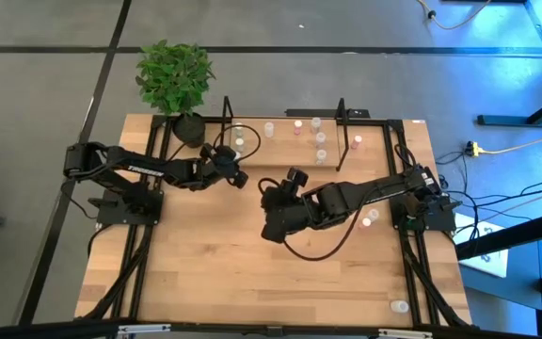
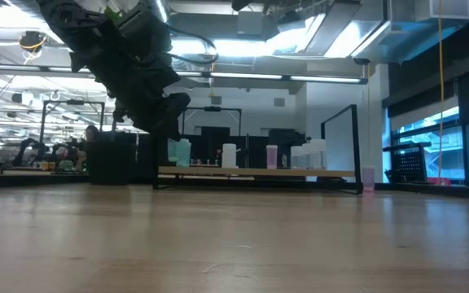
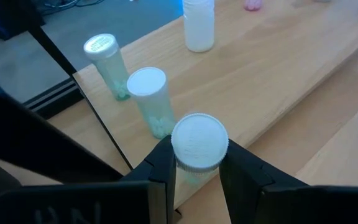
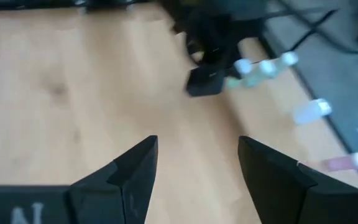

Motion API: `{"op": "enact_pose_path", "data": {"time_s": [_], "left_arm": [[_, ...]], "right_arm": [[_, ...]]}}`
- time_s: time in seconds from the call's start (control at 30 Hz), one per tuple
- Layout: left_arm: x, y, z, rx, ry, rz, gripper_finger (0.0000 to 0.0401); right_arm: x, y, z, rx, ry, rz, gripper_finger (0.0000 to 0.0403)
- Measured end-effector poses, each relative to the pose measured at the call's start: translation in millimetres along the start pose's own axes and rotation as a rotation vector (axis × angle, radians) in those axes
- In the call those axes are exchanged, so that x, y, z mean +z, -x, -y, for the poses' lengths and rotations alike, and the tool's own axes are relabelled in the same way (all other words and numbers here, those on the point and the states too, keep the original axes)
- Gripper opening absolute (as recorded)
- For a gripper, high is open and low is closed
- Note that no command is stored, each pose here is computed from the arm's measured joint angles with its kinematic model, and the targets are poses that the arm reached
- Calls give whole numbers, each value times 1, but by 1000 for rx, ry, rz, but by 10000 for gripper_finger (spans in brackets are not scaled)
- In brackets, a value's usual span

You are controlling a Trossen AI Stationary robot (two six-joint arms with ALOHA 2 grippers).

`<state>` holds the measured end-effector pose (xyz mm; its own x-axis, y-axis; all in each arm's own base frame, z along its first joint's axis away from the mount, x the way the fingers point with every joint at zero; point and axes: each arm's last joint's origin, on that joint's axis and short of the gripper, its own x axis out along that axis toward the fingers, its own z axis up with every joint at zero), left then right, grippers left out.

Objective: Pick and place medicine bottles onto shelf by color
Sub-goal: Put the blue medicine bottle on the shelf aligned with the other blue medicine bottle

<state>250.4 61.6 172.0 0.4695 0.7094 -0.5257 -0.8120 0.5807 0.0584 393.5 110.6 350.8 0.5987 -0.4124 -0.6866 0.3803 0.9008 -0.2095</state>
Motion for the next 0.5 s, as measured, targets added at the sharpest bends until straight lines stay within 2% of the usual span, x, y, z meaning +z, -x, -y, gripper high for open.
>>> {"op": "enact_pose_path", "data": {"time_s": [0.27, 0.5], "left_arm": [[0, 0, 0, -11, 14, -5, 82], [0, -1, 0, -16, 41, -11, 82]], "right_arm": [[-2, 0, -4, 154, 1, -72, 225], [-3, 1, -6, 206, 0, -97, 225]]}}
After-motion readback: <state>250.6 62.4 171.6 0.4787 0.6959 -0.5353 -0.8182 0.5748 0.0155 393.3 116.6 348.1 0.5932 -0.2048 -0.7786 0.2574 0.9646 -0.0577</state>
